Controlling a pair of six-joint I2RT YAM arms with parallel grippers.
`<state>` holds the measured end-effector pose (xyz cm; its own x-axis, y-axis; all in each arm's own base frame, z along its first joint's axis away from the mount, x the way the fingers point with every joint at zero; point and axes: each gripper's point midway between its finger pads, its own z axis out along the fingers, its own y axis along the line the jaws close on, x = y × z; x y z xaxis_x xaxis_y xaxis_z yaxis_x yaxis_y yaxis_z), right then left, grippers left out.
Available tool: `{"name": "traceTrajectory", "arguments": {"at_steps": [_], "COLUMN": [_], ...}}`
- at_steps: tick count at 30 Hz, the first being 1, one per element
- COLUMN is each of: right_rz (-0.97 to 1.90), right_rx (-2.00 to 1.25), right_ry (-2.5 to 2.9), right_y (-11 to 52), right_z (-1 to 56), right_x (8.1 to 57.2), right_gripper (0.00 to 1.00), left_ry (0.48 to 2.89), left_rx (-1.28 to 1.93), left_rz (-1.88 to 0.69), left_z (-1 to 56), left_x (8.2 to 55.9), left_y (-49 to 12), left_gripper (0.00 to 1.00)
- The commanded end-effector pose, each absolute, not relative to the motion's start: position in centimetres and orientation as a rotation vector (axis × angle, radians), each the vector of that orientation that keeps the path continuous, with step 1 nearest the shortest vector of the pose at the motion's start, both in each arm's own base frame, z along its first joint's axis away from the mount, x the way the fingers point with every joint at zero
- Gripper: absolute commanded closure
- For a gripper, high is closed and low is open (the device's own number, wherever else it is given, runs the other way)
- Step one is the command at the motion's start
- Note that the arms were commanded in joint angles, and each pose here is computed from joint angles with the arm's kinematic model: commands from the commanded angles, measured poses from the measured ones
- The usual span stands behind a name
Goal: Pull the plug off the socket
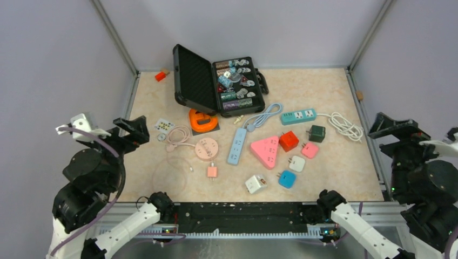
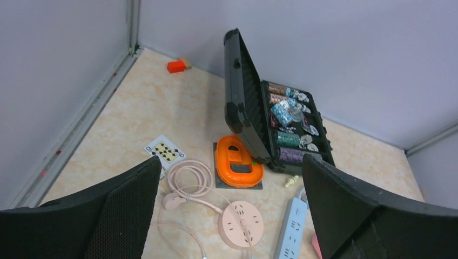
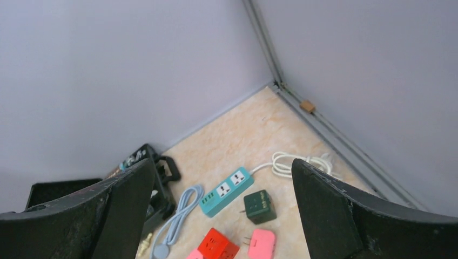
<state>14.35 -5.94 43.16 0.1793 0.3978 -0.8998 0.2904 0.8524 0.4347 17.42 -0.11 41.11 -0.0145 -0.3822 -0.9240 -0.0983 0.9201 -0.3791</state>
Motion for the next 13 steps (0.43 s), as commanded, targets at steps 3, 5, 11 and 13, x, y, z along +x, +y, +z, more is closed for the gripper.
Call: {"name": "traceTrajectory", "arguments": {"at_steps": [3,5,11,13], "right_rz": [-0.024,-0.024,-0.022,-0.019], "right_rx": [0.647,0.651,0.647,0.647], "right_ry": [1.321,1.315,1.324,1.326], "right_y": [-9.35,-9.45,-9.15,-9.03], "right_z": [44.72,44.76,44.39,44.26], "right_x": [11.75,11.63,12.02,12.16], "right_gripper": [0.06,0.06,0.05,0.05], "left_ry": [1.474,1.472,1.49,1.488], "left_rx": [-0.439,-0.441,-0.449,-0.448], "left_rz": [-0.186,-0.184,-0.165,-0.171], "left_z": [43.08,43.08,42.59,42.52], "left_x": [15.51,15.35,15.56,15.65], "left_y": [3.2,3.38,3.38,3.24], "left_gripper": [0.01,0.01,0.01,0.01]}}
